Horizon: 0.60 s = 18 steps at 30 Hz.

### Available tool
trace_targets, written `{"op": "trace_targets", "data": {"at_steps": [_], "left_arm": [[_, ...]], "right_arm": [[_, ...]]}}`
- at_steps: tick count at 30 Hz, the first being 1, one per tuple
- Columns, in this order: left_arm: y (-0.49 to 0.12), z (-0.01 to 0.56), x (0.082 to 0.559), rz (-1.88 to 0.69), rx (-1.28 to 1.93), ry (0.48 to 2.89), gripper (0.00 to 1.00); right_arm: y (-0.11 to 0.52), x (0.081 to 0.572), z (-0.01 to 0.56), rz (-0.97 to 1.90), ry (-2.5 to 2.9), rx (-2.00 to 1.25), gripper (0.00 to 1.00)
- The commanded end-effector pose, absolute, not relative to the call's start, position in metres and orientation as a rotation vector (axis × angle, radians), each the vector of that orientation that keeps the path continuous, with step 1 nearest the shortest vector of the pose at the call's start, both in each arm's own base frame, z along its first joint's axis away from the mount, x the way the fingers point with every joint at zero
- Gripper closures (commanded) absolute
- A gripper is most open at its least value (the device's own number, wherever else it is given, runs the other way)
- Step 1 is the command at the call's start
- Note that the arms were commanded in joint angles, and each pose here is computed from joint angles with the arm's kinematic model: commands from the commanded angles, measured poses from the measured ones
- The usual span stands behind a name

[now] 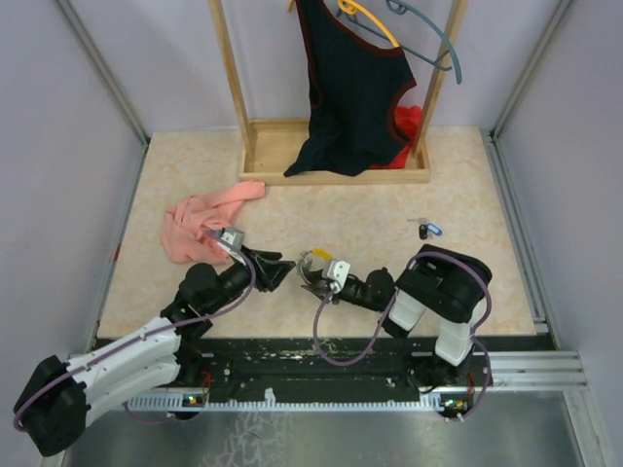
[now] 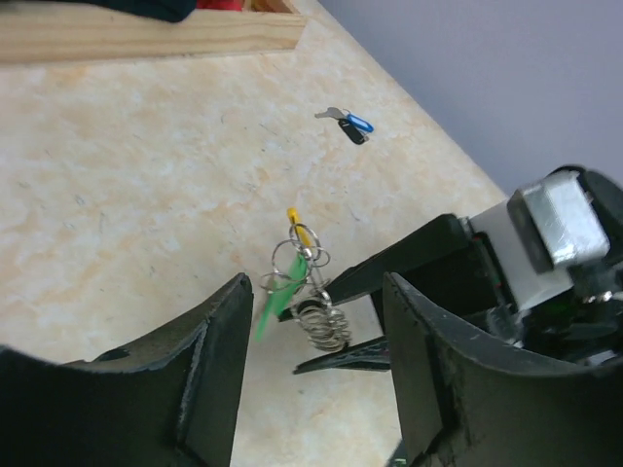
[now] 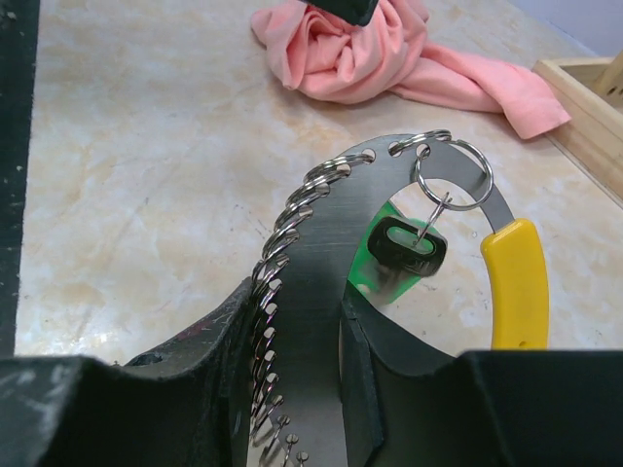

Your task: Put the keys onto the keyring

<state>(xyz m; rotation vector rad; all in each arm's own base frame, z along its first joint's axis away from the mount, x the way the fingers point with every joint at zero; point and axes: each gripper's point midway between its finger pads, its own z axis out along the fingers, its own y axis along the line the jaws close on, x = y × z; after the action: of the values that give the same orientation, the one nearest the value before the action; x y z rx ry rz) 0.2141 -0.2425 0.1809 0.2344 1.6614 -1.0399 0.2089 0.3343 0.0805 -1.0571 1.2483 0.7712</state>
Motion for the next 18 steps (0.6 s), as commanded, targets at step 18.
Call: {"op": "trace_targets", "data": {"at_steps": [18], "left_arm": [[-0.244, 0.192, 0.172, -0.653, 0.984, 0.946, 0.43]], "right_arm": [[0.328, 0.19, 0.151, 0.87, 1.074, -1.092, 1.0]]}}
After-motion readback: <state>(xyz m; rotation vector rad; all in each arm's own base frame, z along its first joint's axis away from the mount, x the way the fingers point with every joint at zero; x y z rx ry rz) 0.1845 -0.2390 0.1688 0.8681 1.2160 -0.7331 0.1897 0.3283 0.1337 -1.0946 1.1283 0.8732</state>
